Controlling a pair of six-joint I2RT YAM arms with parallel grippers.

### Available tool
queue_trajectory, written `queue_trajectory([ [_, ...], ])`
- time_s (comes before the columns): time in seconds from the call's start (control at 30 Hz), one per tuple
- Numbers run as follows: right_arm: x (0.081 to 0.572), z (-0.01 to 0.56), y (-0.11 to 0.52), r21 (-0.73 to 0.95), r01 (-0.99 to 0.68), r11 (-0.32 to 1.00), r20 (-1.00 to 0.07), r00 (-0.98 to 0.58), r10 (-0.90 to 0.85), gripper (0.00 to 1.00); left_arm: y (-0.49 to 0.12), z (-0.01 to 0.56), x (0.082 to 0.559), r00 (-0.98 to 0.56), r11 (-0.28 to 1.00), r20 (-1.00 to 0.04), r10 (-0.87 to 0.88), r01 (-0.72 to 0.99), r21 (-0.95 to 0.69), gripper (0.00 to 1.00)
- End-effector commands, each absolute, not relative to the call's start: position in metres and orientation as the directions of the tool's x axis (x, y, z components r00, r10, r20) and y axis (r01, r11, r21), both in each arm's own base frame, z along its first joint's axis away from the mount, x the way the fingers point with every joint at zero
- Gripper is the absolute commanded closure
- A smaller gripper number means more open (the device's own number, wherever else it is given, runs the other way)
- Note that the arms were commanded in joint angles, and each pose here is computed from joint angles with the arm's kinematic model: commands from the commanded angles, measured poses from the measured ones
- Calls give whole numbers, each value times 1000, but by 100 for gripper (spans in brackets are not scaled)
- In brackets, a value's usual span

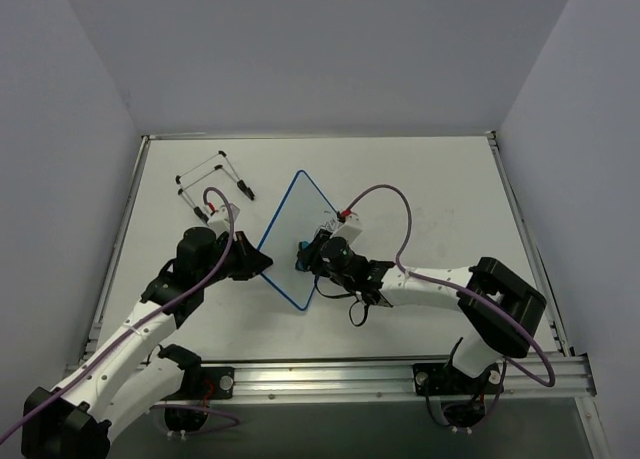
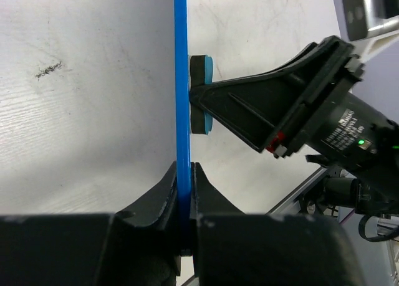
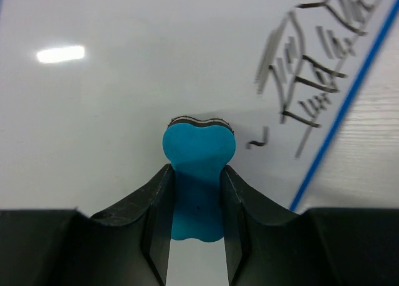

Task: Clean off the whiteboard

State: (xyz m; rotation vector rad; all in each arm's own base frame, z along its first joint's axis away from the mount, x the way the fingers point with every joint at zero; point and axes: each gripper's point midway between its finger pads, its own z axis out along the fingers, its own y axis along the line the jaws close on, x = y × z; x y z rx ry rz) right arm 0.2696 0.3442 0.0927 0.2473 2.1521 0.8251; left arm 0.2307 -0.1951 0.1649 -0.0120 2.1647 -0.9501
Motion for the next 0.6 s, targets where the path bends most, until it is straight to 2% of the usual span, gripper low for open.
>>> queue_trajectory([
  [0.0,249,17,300,462,27,887,-603,-724,336,100,-223,229,216,-670,551,-681,-296,462,-695,98],
  [0.17,234,13,294,397,37,917,-624,-722,299,100,-224,226,218,-673,552,-676,-300,455,-699,98],
  [0.3,222,43,331,439,-48,897,-647,-709,279,100,-227,223,221,-678,543,-668,-307,451,-708,98],
  [0.43,227,93,374,542,-122,832,-665,-667,336,100,-228,220,219,-689,537,-656,-307,443,-717,98],
  [0.57,242,118,383,565,-132,814,-685,-626,374,100,-230,222,218,-680,516,-663,-315,464,-720,98],
])
